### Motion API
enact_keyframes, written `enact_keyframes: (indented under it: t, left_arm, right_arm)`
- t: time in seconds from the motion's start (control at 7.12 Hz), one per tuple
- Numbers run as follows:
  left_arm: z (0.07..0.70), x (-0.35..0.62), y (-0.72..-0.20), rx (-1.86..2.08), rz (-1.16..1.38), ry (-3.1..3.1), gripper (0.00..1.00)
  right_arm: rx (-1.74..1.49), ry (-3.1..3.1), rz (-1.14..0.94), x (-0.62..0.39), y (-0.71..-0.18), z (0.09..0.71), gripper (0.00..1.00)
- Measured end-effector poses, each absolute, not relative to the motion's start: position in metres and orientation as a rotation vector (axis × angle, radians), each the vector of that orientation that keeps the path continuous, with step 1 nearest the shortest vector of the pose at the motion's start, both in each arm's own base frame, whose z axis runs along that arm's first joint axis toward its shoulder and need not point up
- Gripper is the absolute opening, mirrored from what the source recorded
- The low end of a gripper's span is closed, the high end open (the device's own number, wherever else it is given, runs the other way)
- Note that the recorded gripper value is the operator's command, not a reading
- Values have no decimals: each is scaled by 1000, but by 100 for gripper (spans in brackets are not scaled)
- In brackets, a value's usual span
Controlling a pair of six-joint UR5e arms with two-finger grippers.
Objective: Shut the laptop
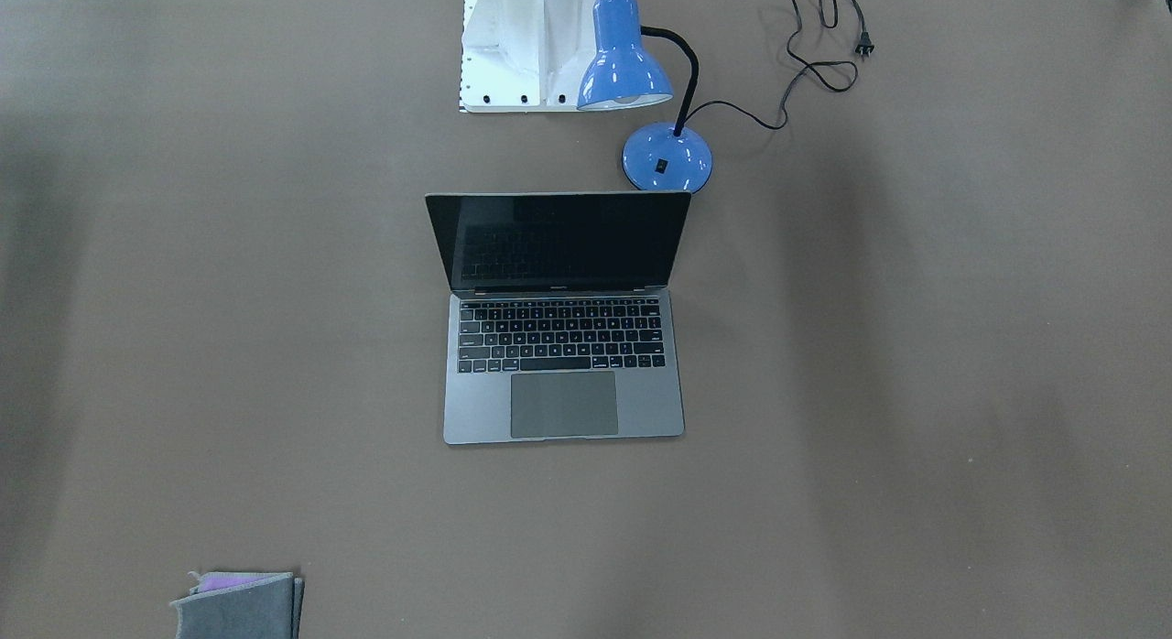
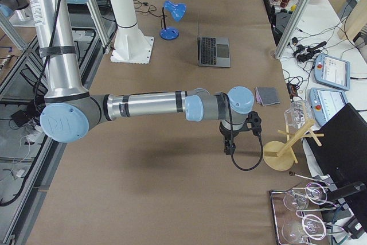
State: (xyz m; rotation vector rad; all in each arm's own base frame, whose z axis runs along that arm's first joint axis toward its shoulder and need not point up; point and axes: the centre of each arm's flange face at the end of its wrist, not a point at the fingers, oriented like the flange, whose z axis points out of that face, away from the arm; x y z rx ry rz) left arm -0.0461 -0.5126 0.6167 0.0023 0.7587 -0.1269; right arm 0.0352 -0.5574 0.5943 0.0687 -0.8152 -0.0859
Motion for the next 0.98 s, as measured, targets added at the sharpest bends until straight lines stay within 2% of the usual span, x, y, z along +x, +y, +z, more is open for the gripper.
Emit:
enact_keyframes:
  t: [0.98]
  left_arm:
    - [613, -46, -514, 8, -126, 759, 99]
  right_arm:
    - [68, -813, -84, 35, -557, 595, 100]
